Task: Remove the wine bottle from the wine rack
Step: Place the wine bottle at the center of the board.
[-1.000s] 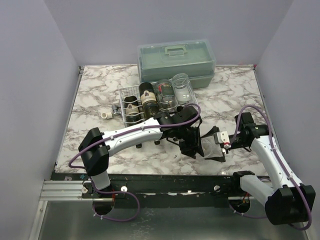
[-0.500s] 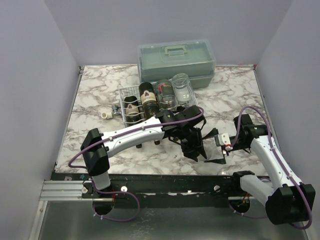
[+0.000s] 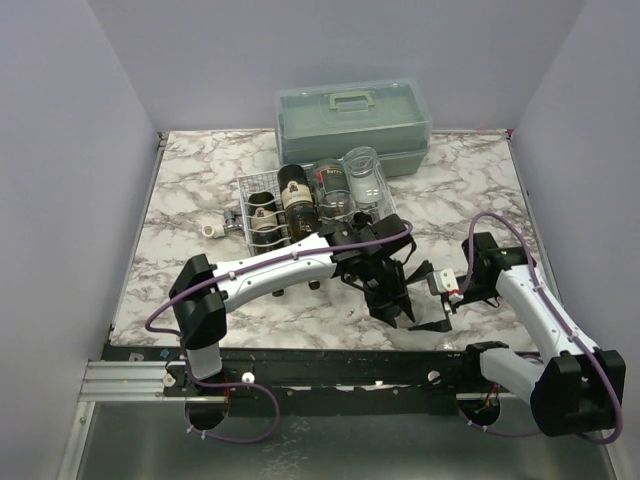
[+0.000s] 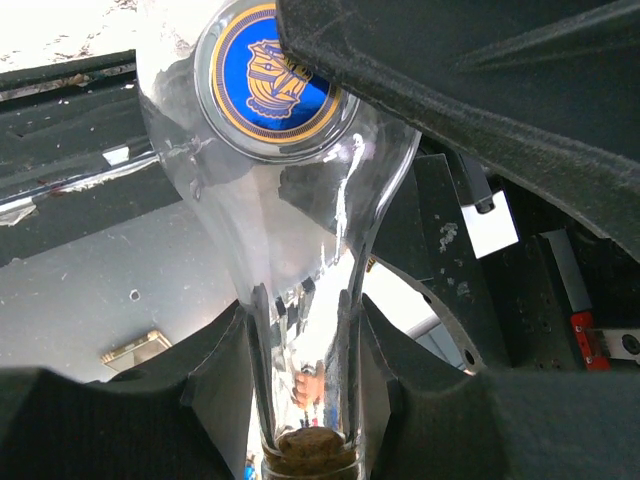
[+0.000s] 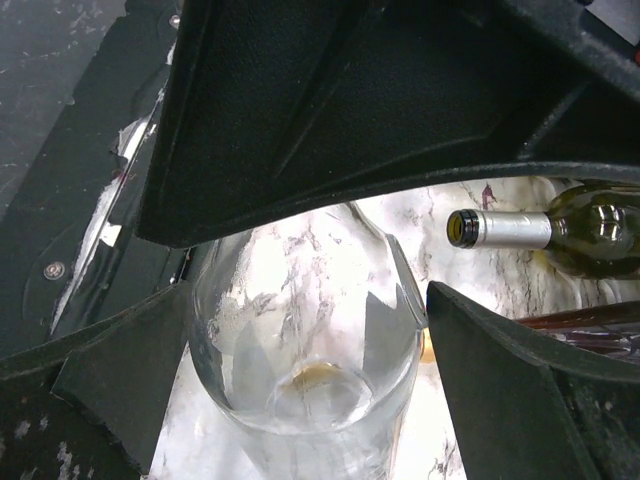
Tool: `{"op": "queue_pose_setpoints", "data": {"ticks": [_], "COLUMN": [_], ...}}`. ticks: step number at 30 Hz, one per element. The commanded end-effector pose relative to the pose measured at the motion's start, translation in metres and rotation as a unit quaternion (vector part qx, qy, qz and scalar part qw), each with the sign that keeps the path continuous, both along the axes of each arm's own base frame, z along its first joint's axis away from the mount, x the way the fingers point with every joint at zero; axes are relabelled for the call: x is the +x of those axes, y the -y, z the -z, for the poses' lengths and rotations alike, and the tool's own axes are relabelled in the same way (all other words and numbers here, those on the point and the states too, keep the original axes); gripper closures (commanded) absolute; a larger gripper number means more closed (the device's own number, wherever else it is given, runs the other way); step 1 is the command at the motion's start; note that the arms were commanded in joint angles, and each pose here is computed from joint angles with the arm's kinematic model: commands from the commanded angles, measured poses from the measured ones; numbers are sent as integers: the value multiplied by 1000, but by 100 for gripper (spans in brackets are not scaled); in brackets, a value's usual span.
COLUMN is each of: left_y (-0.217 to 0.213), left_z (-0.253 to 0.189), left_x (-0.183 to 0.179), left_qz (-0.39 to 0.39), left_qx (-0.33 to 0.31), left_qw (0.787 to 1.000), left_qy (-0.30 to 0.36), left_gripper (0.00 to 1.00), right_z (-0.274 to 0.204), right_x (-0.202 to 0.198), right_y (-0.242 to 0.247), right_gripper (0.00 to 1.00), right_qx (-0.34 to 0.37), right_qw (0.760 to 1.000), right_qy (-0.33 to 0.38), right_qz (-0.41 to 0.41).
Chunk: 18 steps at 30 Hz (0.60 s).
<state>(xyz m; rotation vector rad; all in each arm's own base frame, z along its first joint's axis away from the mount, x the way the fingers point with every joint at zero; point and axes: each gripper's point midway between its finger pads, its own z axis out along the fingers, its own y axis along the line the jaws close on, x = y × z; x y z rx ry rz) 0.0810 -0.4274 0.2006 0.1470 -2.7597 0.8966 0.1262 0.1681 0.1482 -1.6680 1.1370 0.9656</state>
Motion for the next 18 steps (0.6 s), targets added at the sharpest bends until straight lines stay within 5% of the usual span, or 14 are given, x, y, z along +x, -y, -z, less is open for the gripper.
{"op": "queue_pose_setpoints", "data": {"ticks": [1,12,18], "left_y": [35,37,36], "left_z": [-68,-73,-70], "left_x": [13,20,20], "left_qz": [-9,-7,0], "left_qx": [-118,-127,-126], "left_qw": [993,991,991], "left_qy": [28,43,42], "left_gripper": [74,38,34], "right_z": [13,11,5], "right_x": [-17,-14,-13], "right_y": [2,2,0], "right_gripper": [0,0,0], "right_qx": [-16,-20,-15], "right_qw": [999,998,997], "right_qy": [-43,-62,-79], "right_qz": [-12,-3,1]}}
